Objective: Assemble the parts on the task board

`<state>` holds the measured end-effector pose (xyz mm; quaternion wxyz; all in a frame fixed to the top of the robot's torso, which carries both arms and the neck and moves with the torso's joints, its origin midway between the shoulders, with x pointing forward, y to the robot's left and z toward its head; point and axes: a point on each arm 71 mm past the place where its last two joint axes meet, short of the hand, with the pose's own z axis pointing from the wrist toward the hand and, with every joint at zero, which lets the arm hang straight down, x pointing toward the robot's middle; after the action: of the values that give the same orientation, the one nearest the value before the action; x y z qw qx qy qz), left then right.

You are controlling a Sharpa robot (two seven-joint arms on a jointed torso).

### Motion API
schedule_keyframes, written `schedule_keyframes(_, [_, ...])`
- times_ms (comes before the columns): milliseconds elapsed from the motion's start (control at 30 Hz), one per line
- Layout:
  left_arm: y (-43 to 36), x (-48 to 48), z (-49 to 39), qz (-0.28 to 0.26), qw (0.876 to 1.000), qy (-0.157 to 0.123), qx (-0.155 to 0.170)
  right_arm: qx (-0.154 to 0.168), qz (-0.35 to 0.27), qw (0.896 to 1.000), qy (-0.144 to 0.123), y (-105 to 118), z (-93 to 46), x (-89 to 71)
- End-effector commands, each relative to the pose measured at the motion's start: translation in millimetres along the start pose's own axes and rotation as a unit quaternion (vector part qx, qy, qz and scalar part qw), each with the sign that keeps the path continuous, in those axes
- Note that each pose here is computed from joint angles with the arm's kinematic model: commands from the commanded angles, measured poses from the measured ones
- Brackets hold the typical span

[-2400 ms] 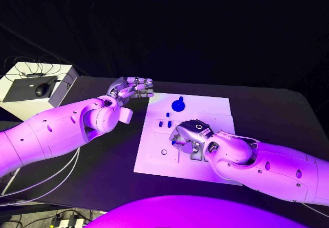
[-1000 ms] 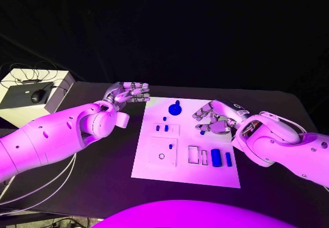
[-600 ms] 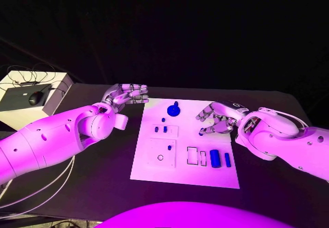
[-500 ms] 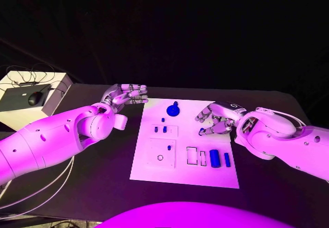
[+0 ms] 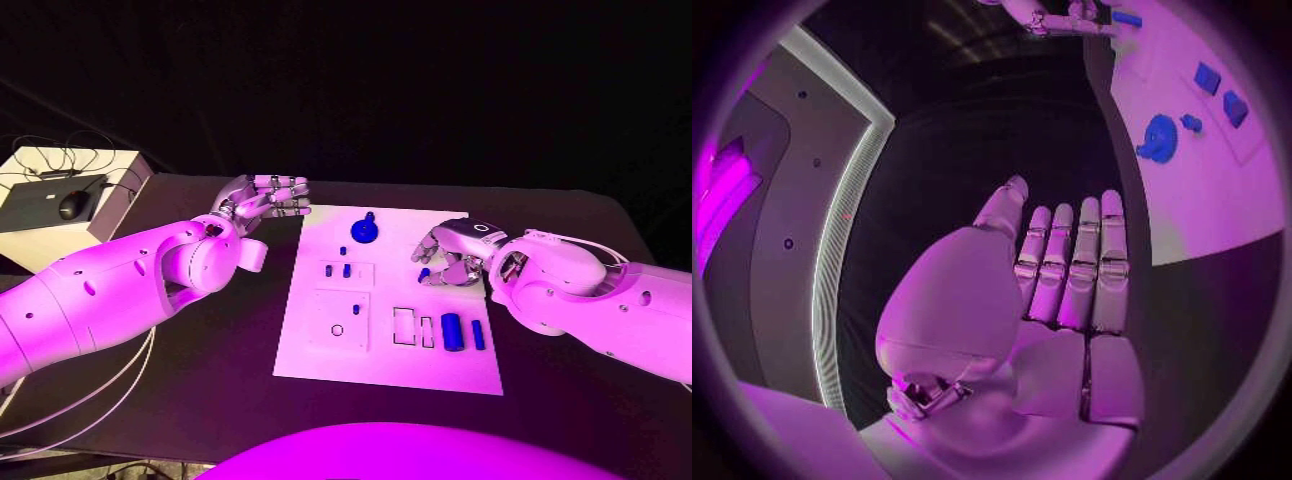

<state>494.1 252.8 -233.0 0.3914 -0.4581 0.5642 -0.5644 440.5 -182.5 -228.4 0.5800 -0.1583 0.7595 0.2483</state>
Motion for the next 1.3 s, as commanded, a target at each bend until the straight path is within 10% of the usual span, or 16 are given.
schedule_keyframes(33, [-1.6,1.8,0.2,-0.004,1.000,0.008,0.006,0.009,-0.021,1.000,0.011,-1.3,0.6,4.1])
schedule_keyframes(1300, [-1.3,1.0,-0.1,-0.003,1.000,0.007,0.003,0.006,-0.027,1.000,-0.012,5.8,2.7,7.8])
